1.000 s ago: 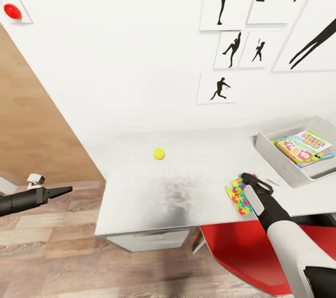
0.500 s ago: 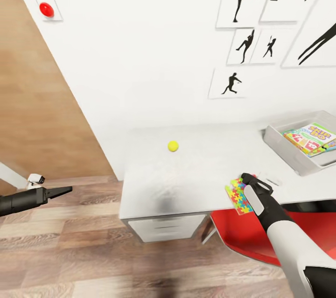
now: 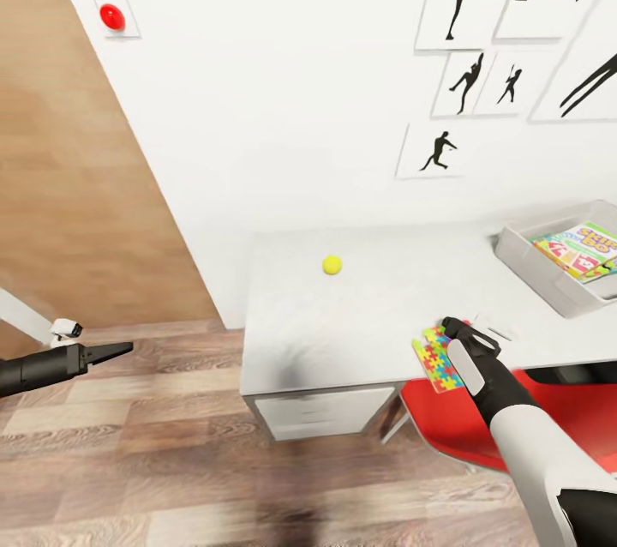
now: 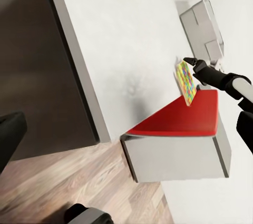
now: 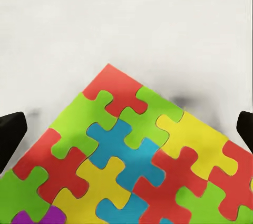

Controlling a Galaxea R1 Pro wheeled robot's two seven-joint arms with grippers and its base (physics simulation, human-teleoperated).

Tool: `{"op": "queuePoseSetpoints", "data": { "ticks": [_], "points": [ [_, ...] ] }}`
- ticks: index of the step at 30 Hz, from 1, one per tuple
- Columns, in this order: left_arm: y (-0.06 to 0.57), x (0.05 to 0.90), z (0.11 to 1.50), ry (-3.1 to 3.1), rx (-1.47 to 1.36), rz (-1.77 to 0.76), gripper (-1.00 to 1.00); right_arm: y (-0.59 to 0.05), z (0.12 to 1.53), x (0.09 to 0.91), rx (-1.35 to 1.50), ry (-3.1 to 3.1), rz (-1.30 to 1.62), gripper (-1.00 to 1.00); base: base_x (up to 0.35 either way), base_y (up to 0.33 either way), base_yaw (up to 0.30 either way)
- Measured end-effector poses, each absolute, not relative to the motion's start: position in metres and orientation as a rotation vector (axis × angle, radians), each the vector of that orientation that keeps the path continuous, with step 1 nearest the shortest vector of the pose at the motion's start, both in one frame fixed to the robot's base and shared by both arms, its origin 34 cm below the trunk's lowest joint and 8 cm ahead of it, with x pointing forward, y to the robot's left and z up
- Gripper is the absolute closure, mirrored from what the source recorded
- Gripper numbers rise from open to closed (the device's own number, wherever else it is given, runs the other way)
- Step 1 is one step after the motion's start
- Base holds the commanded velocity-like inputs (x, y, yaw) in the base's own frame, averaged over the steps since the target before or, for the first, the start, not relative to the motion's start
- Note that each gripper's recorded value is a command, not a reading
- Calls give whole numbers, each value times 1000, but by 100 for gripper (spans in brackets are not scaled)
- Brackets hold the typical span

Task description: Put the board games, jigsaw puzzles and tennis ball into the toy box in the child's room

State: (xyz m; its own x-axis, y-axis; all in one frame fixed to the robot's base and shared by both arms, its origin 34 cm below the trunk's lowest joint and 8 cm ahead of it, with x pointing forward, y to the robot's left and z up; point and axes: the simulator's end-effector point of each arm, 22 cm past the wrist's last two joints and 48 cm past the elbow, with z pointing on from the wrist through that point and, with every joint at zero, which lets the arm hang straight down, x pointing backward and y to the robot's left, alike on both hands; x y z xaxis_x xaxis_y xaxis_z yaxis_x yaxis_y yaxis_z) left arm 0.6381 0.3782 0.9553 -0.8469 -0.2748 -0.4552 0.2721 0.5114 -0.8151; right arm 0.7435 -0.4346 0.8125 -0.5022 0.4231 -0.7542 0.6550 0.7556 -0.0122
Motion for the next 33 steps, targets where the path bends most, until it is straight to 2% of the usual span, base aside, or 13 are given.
{"op": "queuePoseSetpoints", "data": {
  "ticks": [11,23,33],
  "points": [
    [379,638,956,2214,-3,-1326,-100,-435,812,743,798,2176,-388,-100,-45,136,0],
    [379,639,960,2208,3,-1324,-100,-430,815,744,820,2182,-362,-100,0,9,0],
    [379,639,968,2194,14,-1319,-100,-417,876,782,765,2118,-279,-100,0,0,0]
  ]
}}
